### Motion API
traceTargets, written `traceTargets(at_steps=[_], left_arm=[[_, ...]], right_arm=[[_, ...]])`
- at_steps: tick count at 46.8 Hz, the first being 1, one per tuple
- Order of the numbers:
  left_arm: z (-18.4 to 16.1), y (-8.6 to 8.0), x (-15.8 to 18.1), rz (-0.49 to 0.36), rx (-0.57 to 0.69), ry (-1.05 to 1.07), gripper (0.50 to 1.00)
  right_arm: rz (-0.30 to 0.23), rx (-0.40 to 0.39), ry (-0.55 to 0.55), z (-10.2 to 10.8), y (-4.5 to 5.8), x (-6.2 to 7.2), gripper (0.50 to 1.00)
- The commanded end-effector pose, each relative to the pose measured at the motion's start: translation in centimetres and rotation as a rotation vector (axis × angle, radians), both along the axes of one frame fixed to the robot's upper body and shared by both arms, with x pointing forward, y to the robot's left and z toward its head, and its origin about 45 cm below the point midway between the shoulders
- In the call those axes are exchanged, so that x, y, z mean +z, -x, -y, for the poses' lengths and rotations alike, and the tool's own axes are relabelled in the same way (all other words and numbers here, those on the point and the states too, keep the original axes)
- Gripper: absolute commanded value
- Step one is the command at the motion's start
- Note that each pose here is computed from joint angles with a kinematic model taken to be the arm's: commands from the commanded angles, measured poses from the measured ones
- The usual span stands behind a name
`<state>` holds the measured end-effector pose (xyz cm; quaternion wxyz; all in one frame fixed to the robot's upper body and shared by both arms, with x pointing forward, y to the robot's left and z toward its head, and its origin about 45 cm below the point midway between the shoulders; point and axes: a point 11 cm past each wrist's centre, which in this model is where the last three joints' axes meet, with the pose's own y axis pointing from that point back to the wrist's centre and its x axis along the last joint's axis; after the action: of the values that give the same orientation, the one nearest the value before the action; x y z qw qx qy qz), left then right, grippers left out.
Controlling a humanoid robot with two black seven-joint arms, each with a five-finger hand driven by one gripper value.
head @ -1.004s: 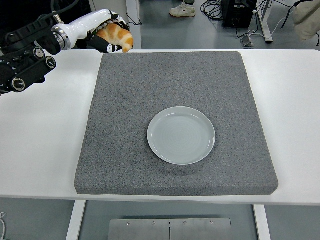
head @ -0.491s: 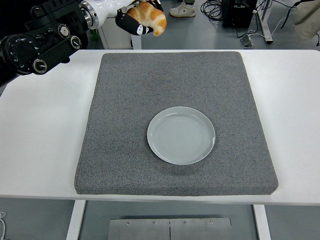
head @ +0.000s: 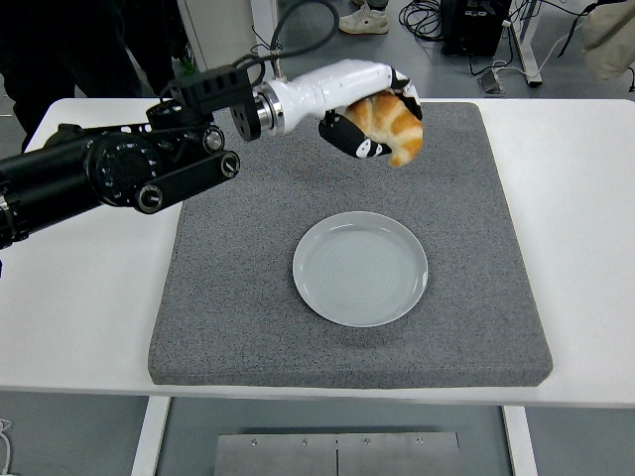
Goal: Place the bread on the plate
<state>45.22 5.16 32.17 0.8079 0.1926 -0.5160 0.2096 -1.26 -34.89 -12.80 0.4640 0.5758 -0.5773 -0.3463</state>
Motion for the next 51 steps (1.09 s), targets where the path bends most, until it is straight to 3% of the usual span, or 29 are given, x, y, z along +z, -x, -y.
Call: traceTargets(at_steps=[1, 7, 15, 22, 51], left_arm=[[0.5, 0.9, -1.8, -0.017, -0.026, -0.009, 0.500], [0.5, 1.6, -3.7, -0.054, -0.030, -0.007, 0.500], [1.2, 4.0, -6.0, -0.118, -0.084, -0.005, 0.500], [0.8, 5.3, -7.6, -0.122, -0.113, -0.037, 0.500], [-1.2, 6.2, -10.7, -0.180, -0.087, -0.033, 0.500]], right_arm=[[0.000, 0.001, -0.001, 0.0, 0.0, 0.0, 1.000], [0.000, 0.001, 0.001, 0.0, 0.0, 0.0, 1.000], [0.000, -0.001, 0.000, 0.0, 0.0, 0.0, 1.000], [0.000, 0.001, -0.001, 0.0, 0.0, 0.0, 1.000], [0.003, 0.000, 0.001, 0.0, -0.2, 0.0, 1.000]])
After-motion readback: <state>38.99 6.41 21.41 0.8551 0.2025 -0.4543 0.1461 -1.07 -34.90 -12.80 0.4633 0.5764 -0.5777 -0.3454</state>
